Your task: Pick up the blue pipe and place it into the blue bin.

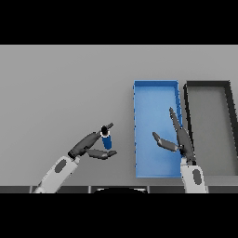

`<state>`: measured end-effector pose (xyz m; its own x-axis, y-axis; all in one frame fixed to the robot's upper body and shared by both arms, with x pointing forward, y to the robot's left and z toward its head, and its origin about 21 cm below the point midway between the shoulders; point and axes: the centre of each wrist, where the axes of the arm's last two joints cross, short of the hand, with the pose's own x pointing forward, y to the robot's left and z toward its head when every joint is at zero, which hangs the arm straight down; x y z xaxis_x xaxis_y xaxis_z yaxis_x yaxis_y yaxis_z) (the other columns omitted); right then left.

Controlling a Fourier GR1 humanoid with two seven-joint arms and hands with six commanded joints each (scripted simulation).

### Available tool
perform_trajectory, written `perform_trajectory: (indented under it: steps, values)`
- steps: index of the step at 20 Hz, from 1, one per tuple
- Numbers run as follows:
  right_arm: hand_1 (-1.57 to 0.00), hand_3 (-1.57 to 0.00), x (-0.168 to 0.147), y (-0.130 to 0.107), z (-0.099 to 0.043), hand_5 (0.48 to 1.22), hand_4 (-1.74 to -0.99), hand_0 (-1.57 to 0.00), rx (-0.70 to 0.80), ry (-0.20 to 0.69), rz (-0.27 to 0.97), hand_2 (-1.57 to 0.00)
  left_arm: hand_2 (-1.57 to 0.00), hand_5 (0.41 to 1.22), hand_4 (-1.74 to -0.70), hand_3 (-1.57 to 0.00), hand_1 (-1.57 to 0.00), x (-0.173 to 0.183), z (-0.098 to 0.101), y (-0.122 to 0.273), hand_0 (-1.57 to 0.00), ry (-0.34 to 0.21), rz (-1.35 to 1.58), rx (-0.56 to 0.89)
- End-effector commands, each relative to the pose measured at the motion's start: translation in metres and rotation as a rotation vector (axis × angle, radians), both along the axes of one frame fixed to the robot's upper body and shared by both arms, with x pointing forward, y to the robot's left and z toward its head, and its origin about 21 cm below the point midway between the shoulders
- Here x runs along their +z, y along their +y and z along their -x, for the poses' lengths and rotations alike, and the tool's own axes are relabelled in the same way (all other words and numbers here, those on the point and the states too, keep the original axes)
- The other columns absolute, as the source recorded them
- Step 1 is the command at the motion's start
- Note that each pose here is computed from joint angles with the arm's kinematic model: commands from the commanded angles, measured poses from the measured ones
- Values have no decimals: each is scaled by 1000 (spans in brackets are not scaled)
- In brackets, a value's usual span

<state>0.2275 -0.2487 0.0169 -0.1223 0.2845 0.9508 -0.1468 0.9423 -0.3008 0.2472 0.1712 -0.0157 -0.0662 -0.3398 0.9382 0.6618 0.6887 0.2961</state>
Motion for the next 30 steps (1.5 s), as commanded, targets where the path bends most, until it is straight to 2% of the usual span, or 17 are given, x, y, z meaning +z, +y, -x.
perform_trajectory:
  steps: [1,3,5,7,8,9,11,13,15,18,21,25,30]
  values:
    - [1,1,1,0,0,547,-1200,1,-5,1,-2,1,1,497,-1104,1,1,-7,0,-6,1,-14,-5,-4]
    - [1,1,1,-8,1,548,-1195,1,-15,6,11,1,-23,517,-1098,0,1,-9,-4,-11,1,-31,35,-9]
    - [1,1,0,-7,2,550,-1188,1,-15,8,14,1,-87,567,-1137,-44,1,-6,-11,-13,1,-14,95,-9]
    - [1,1,2,-5,-2,556,-1188,1,-16,3,23,1,-269,635,-1217,-202,-118,-8,-11,-21,1,32,152,-6]
    - [1,1,2,-4,-5,560,-1196,1,-10,8,6,1,-417,675,-1268,-345,-248,-9,-9,-29,-39,45,181,-11]
    - [1,1,0,-5,-3,560,-1192,1,-12,11,8,1,-578,784,-1301,-590,-411,-10,-9,-28,-179,52,209,-9]
    - [1,1,-2,-4,-1,562,-1189,1,-6,7,19,1,-936,941,-1450,-914,-828,-12,-6,-29,-648,47,223,6]
    - [1,1,-2,-4,-2,562,-1182,1,-9,5,31,1,-1164,1042,-1551,-1112,-1095,-13,-3,-37,-981,35,227,-15]
    - [1,1,-2,-4,0,561,-1178,1,-17,4,28,1,-1311,1106,-1617,-1258,-1266,-14,2,-39,-1193,29,235,-22]
    - [1,1,-5,-3,-1,559,-1176,1,-15,16,24,1,-1438,1162,-1541,-1411,-1415,-9,5,-45,-1378,-1,227,-34]
    - [1,1,-1,-2,-3,556,-1166,1,-21,5,35,1,-1503,1191,-1502,-1489,-1491,-4,7,-49,-1472,-55,240,-40]
    - [1,1,-4,-3,1,550,-1151,1,-7,11,36,1,-1543,1209,-1482,-1537,-1538,18,1,-63,-1530,-136,367,-63]
    - [1,1,-2,-6,-3,561,-1129,1,-14,10,68,1,-1562,1217,-1474,-1560,-1560,45,-1,-72,-1558,-186,363,-99]
